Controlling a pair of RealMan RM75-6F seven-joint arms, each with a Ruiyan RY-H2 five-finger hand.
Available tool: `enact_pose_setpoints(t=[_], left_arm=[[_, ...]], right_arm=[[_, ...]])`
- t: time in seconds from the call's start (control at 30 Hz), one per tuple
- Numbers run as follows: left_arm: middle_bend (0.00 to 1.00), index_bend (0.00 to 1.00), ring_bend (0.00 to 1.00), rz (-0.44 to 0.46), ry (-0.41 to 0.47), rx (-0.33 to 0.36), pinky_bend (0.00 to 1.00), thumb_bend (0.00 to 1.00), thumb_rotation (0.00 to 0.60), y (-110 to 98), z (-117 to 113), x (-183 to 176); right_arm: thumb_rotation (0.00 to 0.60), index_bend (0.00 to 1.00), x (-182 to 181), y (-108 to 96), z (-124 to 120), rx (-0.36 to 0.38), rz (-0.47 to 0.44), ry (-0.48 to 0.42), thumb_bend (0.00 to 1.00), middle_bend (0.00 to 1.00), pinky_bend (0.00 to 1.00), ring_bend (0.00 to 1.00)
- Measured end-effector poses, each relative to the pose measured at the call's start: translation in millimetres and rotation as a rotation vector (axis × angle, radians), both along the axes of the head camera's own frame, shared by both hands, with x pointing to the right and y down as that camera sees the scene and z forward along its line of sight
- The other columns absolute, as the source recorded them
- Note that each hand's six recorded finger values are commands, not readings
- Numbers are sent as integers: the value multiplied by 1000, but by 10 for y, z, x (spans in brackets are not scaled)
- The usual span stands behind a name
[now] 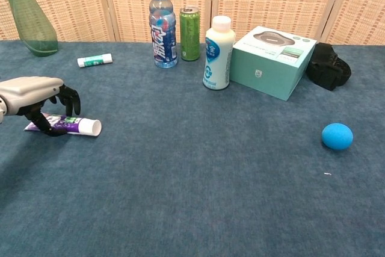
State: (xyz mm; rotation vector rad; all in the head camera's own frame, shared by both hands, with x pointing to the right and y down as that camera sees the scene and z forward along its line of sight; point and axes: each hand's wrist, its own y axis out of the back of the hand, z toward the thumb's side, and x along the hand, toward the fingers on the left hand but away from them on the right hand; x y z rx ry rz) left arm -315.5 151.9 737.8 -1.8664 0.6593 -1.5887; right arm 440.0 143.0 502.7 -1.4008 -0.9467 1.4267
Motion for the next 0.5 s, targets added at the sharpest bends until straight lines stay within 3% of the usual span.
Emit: enact_pose_setpoints(t=[0.5], left_arm=[[497, 445, 305, 1, 2, 6, 211, 245, 600, -41, 70, -37]], right_arm=[[600, 223, 11, 15, 9, -8, 4, 2, 168, 321, 276, 151]])
